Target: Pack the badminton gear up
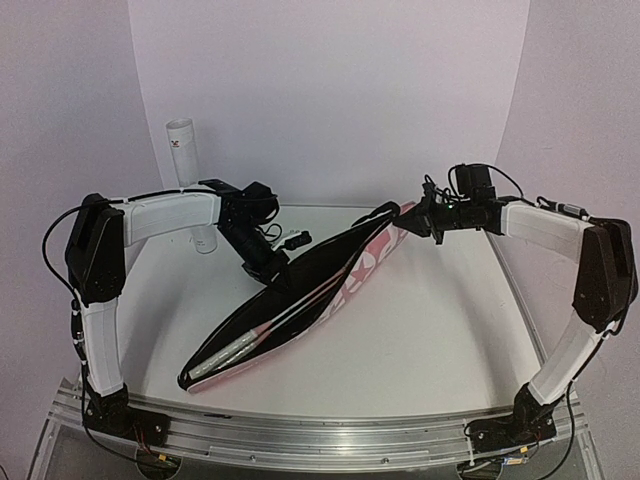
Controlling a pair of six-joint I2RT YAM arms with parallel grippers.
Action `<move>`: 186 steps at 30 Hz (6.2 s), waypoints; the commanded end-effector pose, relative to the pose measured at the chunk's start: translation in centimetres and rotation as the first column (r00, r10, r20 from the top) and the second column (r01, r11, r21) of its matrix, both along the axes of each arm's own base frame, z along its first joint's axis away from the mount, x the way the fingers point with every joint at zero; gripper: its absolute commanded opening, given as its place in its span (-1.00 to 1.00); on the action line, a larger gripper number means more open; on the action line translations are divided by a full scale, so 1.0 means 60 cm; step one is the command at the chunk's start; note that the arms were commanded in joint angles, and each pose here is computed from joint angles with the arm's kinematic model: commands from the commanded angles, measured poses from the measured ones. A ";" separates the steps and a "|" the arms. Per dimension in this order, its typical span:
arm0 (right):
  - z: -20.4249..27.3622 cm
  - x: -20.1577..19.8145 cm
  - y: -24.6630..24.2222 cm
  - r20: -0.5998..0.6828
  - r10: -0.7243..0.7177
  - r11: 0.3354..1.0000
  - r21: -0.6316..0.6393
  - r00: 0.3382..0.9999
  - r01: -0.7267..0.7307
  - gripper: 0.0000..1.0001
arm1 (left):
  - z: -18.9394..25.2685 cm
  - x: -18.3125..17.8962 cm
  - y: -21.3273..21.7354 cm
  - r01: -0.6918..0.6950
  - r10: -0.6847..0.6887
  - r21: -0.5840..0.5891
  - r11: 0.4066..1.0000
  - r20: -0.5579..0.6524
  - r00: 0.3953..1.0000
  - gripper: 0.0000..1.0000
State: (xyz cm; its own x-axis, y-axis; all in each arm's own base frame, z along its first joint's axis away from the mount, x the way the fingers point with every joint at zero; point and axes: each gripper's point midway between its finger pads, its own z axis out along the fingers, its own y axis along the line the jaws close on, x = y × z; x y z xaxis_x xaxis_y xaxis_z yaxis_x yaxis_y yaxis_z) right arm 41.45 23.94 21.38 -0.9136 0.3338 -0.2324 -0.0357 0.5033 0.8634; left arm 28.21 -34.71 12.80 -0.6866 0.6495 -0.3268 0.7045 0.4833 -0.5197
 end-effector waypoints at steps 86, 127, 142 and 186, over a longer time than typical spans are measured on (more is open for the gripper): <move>-0.073 -0.035 0.308 -0.171 0.108 0.988 -0.092 0.979 -0.125 -1.00 | 0.095 0.305 -0.168 -0.075 0.205 -0.461 0.884 0.239 0.949 0.06; -0.142 -0.366 0.399 -0.274 0.356 0.881 -0.219 0.893 -0.418 -1.00 | 0.370 0.544 -0.029 -0.322 0.775 -0.731 0.602 0.437 0.457 -1.00; -0.291 -0.465 0.376 -0.210 0.319 0.765 -0.519 0.924 -0.382 -1.00 | 0.364 0.555 -0.031 -0.306 0.774 -0.731 0.610 0.465 0.430 -1.00; -0.085 -0.226 0.005 -0.062 -0.115 0.769 -0.637 0.991 0.049 0.49 | -0.045 0.281 -0.207 -0.181 -0.013 0.180 0.967 0.744 0.668 -1.00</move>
